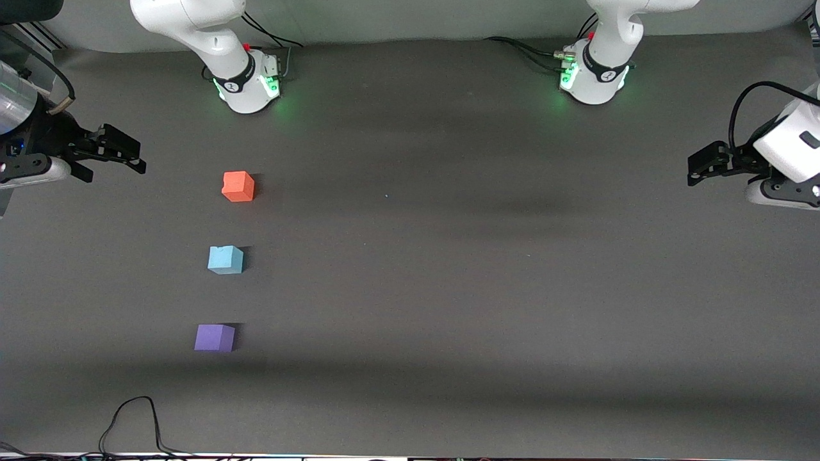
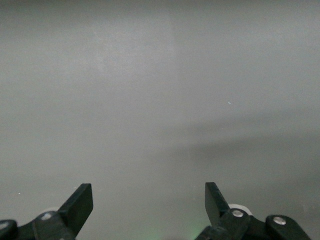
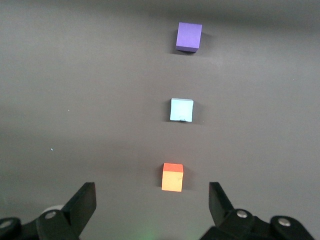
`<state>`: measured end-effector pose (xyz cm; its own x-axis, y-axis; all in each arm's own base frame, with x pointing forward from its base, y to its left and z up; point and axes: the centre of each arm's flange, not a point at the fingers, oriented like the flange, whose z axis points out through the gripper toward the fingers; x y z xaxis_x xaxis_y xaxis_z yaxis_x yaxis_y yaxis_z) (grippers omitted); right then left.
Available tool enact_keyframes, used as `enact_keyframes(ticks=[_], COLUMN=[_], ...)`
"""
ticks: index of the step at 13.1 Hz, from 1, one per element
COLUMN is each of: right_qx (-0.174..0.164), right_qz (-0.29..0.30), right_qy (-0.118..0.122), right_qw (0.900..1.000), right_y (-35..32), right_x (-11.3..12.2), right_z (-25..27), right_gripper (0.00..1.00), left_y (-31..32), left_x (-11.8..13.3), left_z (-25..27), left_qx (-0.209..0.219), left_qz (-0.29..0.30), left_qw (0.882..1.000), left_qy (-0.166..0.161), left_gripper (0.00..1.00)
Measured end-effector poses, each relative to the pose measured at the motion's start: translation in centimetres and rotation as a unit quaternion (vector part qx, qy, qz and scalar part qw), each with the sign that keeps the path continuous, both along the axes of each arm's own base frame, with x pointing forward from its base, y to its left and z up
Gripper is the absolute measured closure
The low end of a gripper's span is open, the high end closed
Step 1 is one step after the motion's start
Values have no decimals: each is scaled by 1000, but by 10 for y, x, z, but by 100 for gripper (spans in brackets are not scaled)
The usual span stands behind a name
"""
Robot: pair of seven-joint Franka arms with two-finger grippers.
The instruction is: Place blue block between orange and purple blocks
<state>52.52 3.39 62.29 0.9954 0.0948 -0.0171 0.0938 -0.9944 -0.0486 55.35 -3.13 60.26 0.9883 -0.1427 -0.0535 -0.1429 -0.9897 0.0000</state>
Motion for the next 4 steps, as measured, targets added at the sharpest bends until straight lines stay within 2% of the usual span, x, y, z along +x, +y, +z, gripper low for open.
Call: enact_keyframes(ticks=[4], right_qx=[-2], right_qz=[3], right_qy=[11], right_qw=[1000], right_y=[5], right_x=[6], right_z=[-12], right_gripper=[0], left_y=[0], left_x=[0], left_z=[1], left_qx=[0], left_qz=[0], left_qw=[1000], left_qy=[-1], left_gripper=[0])
